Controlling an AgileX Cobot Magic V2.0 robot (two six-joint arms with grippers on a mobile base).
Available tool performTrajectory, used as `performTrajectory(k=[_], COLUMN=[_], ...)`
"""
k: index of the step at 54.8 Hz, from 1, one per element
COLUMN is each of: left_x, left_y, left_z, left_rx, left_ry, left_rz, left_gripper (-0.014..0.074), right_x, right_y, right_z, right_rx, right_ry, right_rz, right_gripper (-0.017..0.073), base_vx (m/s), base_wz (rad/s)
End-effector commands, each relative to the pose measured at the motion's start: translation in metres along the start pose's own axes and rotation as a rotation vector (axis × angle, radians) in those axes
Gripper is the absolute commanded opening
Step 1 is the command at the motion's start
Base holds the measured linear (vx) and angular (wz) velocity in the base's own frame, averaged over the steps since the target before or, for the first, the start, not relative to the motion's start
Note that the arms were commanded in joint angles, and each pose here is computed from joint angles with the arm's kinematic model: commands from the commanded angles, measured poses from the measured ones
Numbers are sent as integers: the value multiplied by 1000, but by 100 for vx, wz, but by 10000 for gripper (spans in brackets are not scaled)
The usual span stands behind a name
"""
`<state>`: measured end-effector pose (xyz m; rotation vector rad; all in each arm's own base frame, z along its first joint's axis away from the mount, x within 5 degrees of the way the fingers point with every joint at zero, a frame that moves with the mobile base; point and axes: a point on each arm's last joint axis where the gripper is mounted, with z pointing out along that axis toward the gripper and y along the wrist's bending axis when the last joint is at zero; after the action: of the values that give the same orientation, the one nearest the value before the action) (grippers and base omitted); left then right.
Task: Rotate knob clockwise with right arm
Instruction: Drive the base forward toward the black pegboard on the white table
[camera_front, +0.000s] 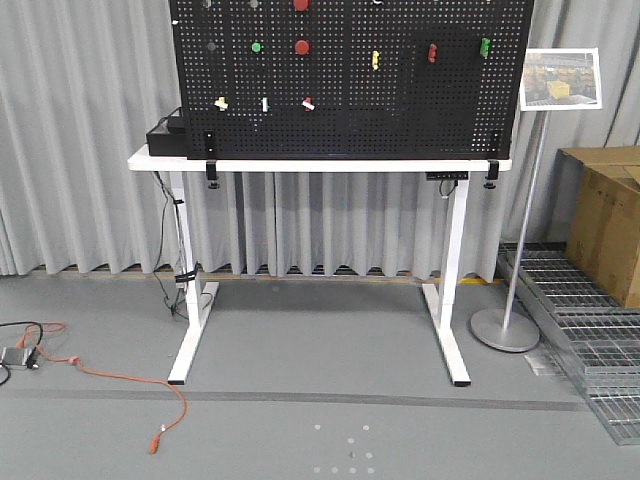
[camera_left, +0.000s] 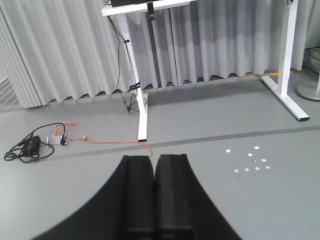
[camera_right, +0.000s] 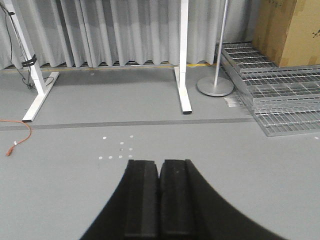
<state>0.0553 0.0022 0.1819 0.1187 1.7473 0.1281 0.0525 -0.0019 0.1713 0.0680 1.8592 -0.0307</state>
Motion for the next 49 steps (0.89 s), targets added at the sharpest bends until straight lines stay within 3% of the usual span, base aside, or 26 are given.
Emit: performTrajectory(k=[1,49], left_x=[1,1], left_y=[-1,-1], left_z=[1,1], left_rx=[4,4], left_ry=[-69,-69], left_rz=[-9,-9], left_gripper=[-6,-6], right_x=[-2,-2], right_y=[-1,-1], right_z=[1,1], right_rx=[7,6], right_ry=[-59,-56], right_rz=[-5,-5], right_gripper=[-8,-8], base_vx=[6,15], base_wz=[-4,-2])
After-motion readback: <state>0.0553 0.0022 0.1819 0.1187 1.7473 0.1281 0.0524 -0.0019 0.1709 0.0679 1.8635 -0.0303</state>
